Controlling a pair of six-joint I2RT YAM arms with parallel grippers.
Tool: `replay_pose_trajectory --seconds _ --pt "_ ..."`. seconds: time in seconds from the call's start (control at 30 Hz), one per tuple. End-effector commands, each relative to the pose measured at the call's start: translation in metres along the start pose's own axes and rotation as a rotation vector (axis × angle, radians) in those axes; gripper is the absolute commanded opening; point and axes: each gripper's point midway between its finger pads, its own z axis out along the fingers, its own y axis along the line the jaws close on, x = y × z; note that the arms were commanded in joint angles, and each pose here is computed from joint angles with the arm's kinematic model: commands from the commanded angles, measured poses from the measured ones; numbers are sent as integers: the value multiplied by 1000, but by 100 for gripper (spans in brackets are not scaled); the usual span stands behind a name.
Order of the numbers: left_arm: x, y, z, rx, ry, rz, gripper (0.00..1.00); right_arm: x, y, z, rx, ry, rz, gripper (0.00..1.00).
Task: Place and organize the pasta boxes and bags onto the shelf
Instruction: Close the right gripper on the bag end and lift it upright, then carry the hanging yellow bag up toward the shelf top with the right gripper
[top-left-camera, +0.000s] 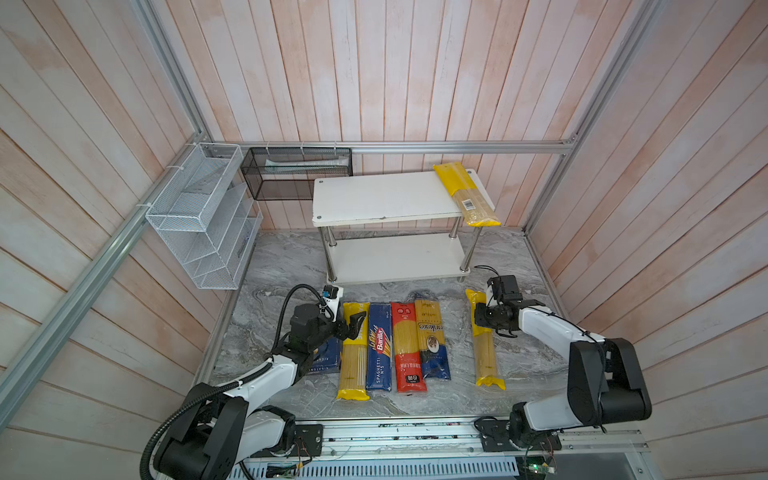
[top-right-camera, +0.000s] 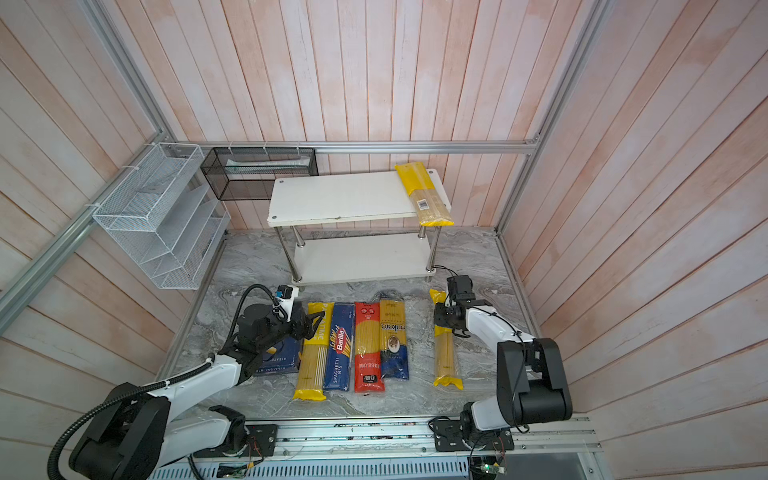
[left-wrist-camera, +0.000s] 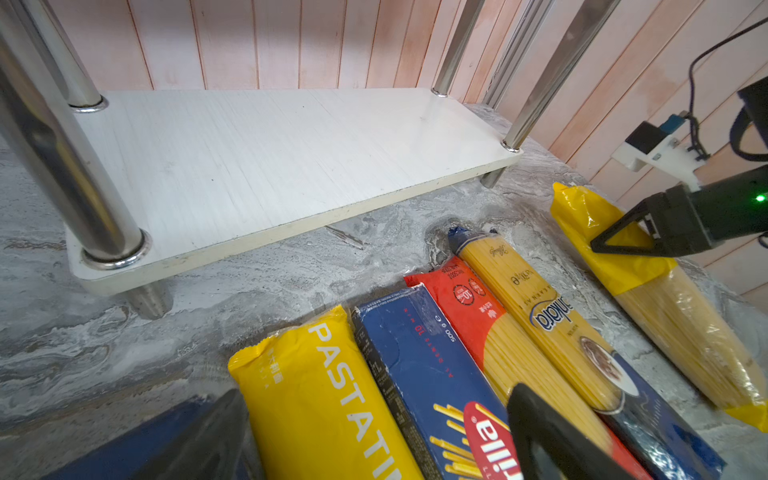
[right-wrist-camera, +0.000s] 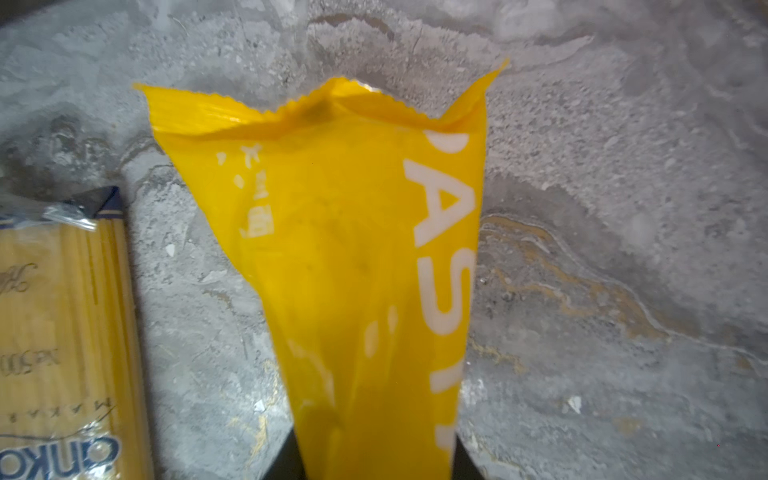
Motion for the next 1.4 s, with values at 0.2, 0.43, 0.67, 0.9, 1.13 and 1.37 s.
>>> replay_pose_trajectory --seconds 0.2,0.43,0.67,0.9,1.13,1.37 --pt "-13 -3 0 2 -29 22 100 -31 17 -46 -120 -151 26 9" --pt "-12 -3 0 1 -27 22 100 -53 27 -87 -178 -317 18 8" --pt "-13 -3 0 1 -28 25 100 -58 41 -118 -254 -398 -19 7" --pt "-13 -3 0 -1 -32 27 100 -56 59 -147 -315 -447 -61 6" --pt "-13 -3 -1 -8 -34 30 100 -51 77 -172 -336 -476 -130 6" --pt "-13 -2 0 -12 -29 33 100 -49 105 -205 -415 -515 -184 6"
